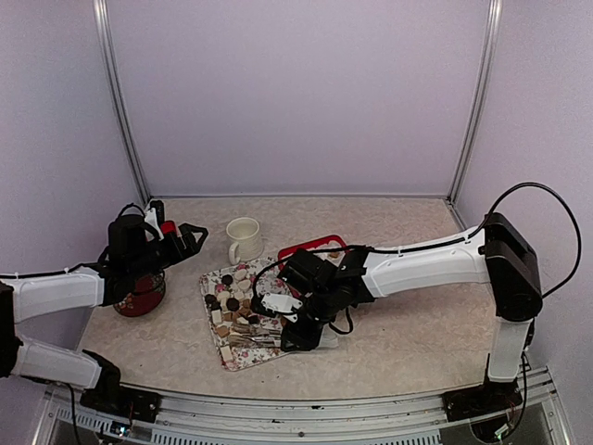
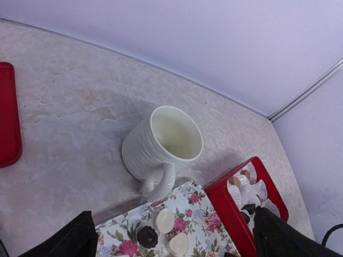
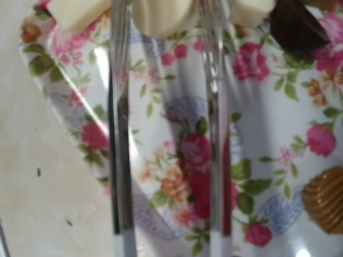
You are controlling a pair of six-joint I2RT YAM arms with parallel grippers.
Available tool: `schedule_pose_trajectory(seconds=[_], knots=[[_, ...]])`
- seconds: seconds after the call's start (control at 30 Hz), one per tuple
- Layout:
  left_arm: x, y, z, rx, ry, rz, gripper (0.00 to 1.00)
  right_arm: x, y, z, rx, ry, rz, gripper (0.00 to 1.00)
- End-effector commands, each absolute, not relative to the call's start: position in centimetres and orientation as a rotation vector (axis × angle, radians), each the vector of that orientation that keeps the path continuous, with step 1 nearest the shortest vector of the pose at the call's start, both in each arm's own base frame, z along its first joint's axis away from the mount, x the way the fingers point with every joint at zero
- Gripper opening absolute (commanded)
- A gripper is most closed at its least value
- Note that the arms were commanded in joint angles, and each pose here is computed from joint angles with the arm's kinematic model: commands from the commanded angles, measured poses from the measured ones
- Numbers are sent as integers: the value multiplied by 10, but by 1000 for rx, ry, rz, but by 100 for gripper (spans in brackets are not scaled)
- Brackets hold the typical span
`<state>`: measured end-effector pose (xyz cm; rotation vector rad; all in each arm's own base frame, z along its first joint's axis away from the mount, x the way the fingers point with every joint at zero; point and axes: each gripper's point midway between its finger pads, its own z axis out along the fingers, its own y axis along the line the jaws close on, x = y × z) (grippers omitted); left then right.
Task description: Pack the chocolate
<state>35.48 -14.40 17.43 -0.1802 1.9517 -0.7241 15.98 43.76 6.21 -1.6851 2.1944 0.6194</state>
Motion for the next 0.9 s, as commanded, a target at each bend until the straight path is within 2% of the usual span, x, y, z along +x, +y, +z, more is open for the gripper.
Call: schedule_pose_trajectory(seconds=[0.0, 0.57, 0.87], knots=[[359, -142, 184, -173, 1922, -713, 99, 163, 449, 66, -1702, 2149, 598, 40], [358, -141, 186, -174, 1912, -716, 99, 173, 453, 68, -1689, 2147, 532, 36], [360, -143, 184, -174, 1919, -721, 99, 170, 450, 102, -1642, 2105, 596, 31]])
